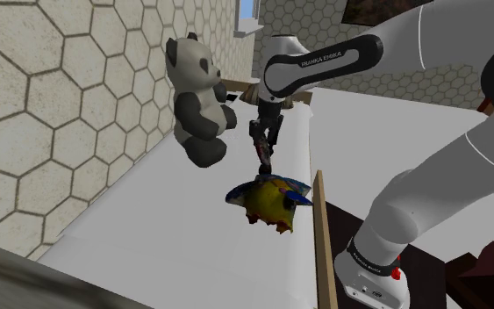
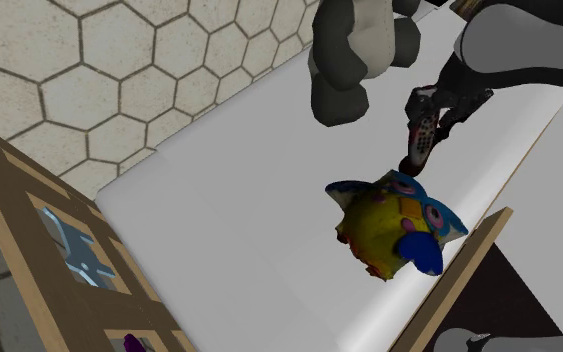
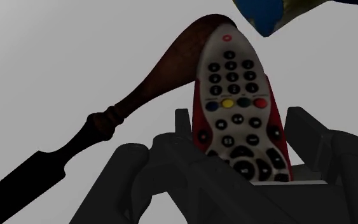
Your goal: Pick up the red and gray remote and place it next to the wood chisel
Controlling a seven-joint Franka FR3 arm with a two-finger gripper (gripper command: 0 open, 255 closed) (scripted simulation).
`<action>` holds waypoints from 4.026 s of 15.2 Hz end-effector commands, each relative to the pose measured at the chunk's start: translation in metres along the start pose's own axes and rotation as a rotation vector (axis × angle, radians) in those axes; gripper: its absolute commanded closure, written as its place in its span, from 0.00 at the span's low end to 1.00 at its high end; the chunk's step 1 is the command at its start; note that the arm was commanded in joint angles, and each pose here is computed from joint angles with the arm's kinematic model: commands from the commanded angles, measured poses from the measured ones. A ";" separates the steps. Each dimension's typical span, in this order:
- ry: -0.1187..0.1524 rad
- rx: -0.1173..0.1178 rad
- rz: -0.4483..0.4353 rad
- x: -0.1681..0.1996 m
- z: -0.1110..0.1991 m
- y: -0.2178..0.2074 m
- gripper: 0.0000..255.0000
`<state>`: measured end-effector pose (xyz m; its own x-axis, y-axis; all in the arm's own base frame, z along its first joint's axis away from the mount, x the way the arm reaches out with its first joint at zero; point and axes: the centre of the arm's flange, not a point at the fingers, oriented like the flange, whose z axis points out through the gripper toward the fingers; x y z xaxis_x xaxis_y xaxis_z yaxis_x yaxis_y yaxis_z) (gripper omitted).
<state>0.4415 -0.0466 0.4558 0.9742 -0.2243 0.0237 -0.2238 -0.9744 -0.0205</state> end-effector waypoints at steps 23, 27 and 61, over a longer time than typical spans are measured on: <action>0.000 0.000 -0.001 0.094 -0.005 0.303 1.00; 0.000 0.000 -0.001 0.110 -0.006 0.353 1.00; 0.000 0.000 -0.001 0.130 0.100 0.429 1.00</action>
<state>0.4752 -0.4923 0.3497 0.9745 -0.2230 0.0233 -0.2225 -0.9747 -0.0205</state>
